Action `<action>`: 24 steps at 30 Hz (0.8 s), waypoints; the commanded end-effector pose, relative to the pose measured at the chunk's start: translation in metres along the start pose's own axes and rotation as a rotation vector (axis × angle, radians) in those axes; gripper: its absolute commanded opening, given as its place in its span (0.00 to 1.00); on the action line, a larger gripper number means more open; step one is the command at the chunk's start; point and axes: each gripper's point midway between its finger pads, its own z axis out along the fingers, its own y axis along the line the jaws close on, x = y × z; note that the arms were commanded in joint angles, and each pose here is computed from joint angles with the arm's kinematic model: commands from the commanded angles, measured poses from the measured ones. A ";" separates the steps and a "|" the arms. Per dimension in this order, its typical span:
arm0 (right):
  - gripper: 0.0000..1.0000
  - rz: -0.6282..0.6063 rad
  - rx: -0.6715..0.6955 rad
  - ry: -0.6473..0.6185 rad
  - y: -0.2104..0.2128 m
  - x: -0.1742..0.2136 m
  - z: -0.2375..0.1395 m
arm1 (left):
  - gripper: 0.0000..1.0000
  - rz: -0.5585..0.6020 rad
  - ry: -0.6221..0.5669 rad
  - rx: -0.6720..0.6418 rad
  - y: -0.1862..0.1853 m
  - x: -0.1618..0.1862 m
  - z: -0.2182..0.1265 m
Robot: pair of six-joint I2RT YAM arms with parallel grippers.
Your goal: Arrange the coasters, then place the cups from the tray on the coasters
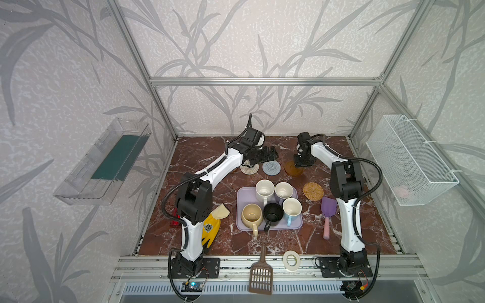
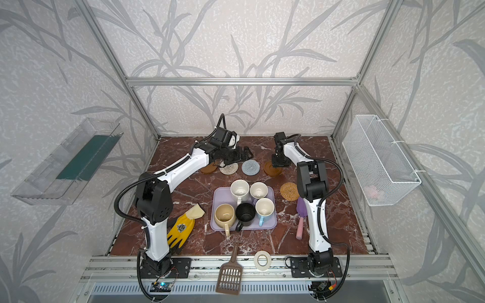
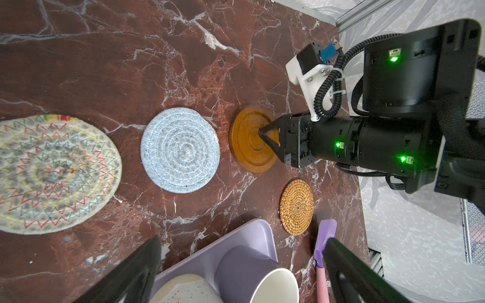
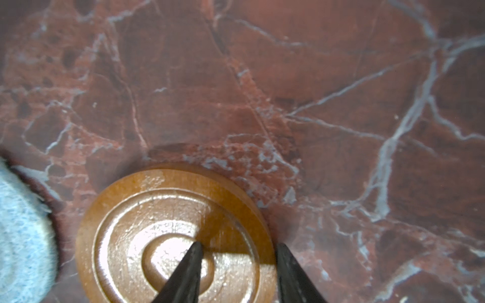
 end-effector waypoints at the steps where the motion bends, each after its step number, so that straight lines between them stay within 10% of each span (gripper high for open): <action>1: 0.44 -0.017 0.032 0.099 -0.002 0.021 0.018 | 0.99 0.032 -0.016 -0.002 -0.005 0.000 -0.014; 17: 0.52 -0.024 0.044 0.043 -0.001 0.002 -0.001 | 0.99 0.038 -0.034 -0.007 -0.003 0.002 -0.023; 24: 0.78 -0.032 -0.008 -0.064 0.009 -0.018 -0.064 | 0.99 0.066 -0.046 -0.027 -0.007 -0.001 -0.043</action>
